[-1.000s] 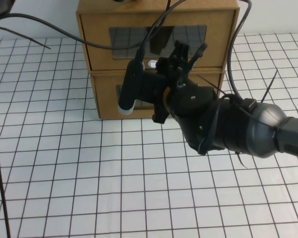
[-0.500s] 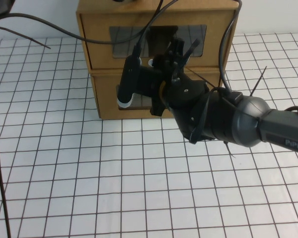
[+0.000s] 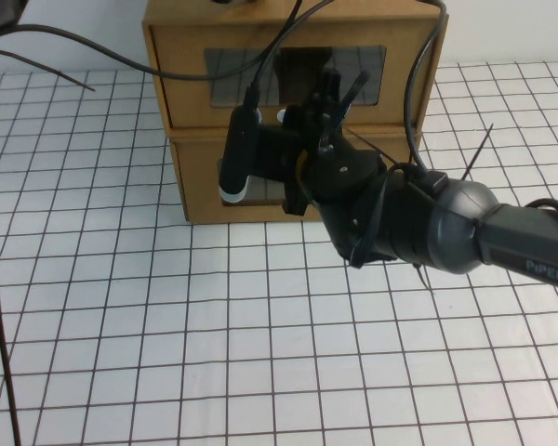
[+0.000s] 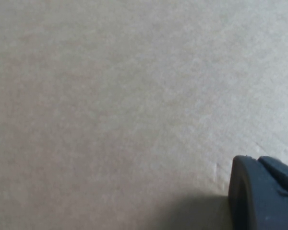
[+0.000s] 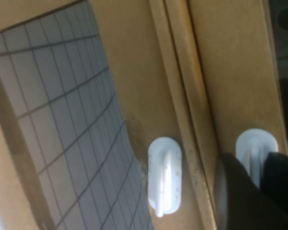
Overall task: Open the shoe box
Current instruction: 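Pull the top drawer of the cardboard box fully open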
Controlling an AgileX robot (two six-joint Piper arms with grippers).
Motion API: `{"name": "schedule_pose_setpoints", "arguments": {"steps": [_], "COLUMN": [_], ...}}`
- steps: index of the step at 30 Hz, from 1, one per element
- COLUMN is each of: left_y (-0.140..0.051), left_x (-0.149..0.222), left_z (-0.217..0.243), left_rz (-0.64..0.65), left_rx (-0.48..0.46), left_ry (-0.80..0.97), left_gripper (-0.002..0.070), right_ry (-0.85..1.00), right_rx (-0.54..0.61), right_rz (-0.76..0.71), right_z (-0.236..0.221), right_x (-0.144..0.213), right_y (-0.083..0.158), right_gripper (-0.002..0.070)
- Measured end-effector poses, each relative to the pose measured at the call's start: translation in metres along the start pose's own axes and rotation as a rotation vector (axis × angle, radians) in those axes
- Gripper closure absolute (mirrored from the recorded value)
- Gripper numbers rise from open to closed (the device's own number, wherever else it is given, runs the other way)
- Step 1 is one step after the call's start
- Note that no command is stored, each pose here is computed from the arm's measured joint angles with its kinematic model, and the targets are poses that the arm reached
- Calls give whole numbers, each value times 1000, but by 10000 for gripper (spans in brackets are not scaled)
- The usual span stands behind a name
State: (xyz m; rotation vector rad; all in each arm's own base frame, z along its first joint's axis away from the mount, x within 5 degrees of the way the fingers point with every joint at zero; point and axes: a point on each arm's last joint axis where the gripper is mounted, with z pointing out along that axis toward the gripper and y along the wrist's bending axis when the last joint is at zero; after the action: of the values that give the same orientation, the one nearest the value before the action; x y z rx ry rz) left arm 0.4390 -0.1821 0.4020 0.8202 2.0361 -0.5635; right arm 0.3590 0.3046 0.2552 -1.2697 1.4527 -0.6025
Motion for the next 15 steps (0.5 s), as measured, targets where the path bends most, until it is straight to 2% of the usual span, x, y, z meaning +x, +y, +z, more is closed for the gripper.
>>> {"name": "schedule_pose_setpoints", "arguments": {"steps": [5,12,15], "left_y": [0,0,0], "left_x": [0,0,0], "left_z": [0,0,0], "left_rz": [0,0,0], "left_rx": [1,2,2], "left_ry": [2,3,3], "left_gripper": [680,680,680], "right_ry": [3,24,26], "right_rx": [2,28,34], "right_rz": [0,3,1], "right_z": [0,5,6], "right_x": [0,-1,-3], "right_y": [0,-1,0], "right_gripper": [566,644,654]}}
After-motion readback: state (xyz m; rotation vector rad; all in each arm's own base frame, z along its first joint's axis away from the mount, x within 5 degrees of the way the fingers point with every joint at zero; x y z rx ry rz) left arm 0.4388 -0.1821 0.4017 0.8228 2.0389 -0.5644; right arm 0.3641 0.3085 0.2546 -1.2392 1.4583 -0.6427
